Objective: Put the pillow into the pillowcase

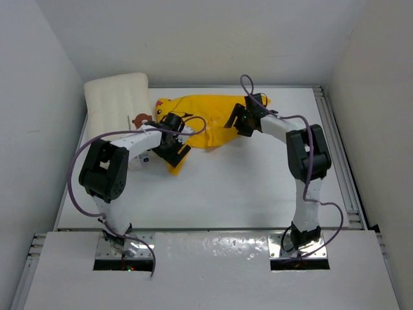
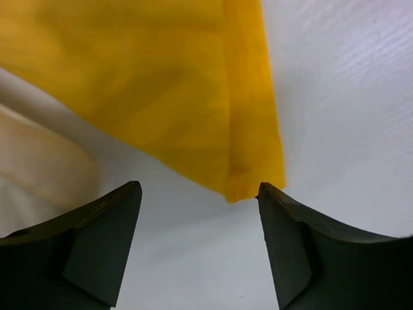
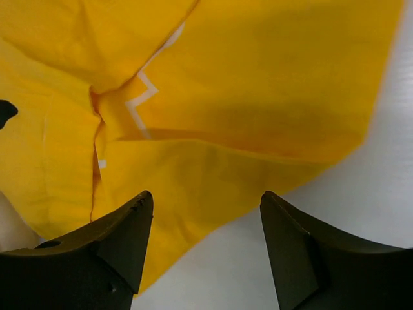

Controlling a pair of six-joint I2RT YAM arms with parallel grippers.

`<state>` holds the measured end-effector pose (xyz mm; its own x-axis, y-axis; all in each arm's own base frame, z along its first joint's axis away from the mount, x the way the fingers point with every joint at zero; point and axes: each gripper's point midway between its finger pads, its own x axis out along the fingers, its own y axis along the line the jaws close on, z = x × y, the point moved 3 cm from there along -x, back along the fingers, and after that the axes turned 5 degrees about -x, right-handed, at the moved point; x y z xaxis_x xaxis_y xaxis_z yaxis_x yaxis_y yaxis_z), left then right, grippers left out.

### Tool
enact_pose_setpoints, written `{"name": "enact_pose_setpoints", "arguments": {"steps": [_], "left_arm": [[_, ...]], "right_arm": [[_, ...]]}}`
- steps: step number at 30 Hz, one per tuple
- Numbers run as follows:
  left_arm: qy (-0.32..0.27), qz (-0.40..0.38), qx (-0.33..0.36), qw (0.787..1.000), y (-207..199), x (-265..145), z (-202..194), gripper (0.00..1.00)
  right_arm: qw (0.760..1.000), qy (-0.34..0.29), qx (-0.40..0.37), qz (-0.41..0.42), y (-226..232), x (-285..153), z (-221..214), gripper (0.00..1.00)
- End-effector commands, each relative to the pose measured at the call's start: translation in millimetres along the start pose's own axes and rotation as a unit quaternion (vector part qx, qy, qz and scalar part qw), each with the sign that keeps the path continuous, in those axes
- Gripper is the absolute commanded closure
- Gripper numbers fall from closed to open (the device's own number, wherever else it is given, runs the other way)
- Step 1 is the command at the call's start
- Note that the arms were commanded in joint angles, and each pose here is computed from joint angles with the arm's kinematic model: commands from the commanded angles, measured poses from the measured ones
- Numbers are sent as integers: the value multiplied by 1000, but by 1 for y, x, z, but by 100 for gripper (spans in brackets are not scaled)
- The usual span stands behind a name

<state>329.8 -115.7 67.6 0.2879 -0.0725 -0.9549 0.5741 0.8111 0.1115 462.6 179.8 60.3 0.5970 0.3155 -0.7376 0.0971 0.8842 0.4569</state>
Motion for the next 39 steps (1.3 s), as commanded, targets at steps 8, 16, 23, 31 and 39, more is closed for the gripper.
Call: {"name": "enact_pose_setpoints", "arguments": {"steps": [8, 16, 23, 31, 39], "left_arm": [[-26, 18, -45, 998, -8, 31, -13, 36], [-39, 37, -33, 998, 1, 32, -7, 100], [-95, 109, -32, 989, 55, -27, 43, 100], [-188, 216, -61, 956, 151, -142, 97, 100], [-218, 229, -59, 947, 166, -184, 119, 100]], "right_arm": [[998, 7, -54, 8, 49, 30, -28, 33], [997, 21, -80, -5, 54, 41, -43, 48], [999, -24, -24, -40, 16, 3, -3, 100], [971, -216, 25, -97, -75, -153, 100, 100], [941, -293, 23, -170, -124, -248, 106, 100]]}}
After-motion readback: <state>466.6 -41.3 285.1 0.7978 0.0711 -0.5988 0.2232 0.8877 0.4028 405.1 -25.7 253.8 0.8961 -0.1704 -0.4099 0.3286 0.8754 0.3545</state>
